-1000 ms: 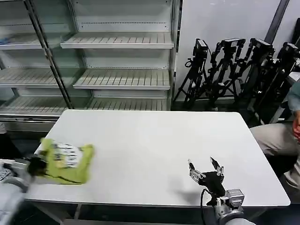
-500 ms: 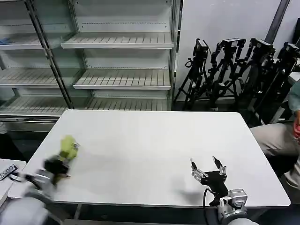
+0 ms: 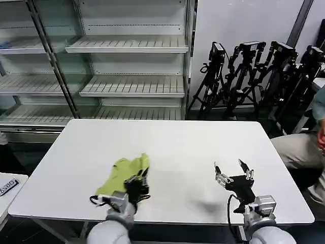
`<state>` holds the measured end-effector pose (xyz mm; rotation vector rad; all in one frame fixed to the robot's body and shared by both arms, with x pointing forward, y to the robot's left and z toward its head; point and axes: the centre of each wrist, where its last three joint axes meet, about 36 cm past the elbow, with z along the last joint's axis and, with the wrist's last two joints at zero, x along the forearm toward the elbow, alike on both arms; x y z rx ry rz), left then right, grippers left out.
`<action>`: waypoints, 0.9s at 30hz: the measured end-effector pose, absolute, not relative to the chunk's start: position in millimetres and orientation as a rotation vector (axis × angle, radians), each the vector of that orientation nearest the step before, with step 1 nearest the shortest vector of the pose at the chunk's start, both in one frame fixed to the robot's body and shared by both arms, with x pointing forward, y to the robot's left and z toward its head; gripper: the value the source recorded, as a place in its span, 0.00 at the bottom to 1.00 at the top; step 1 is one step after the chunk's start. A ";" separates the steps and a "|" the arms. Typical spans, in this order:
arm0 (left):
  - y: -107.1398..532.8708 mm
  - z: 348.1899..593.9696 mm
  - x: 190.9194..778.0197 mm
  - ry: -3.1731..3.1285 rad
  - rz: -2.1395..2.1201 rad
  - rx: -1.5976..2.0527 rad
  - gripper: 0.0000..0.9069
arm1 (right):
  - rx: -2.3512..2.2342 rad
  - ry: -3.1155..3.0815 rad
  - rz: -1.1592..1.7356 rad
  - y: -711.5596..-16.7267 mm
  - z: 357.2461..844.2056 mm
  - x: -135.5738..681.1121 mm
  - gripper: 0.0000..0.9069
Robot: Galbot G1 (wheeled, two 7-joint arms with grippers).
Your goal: Fold and organize the clothes.
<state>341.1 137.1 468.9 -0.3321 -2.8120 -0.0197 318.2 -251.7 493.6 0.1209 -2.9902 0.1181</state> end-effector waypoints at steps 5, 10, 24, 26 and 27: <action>101.8 474.7 357.8 -2.802 0.152 -0.330 0.02 | 0.106 -3.013 0.145 -259.3 497.1 331.1 1.00; 78.1 477.0 371.8 -2.780 0.242 -0.319 1.00 | 0.084 -3.032 0.162 -267.7 498.4 343.1 1.00; 66.7 498.2 396.4 -2.797 0.458 -0.403 1.00 | 0.101 -3.085 0.147 -274.0 488.6 376.2 1.00; 76.7 498.1 398.9 -2.837 0.444 -0.403 1.00 | 0.104 -3.091 0.143 -273.1 486.2 380.6 1.00; 83.6 496.7 400.9 -2.861 0.424 -0.397 1.00 | 0.105 -3.094 0.141 -272.4 485.0 382.8 1.00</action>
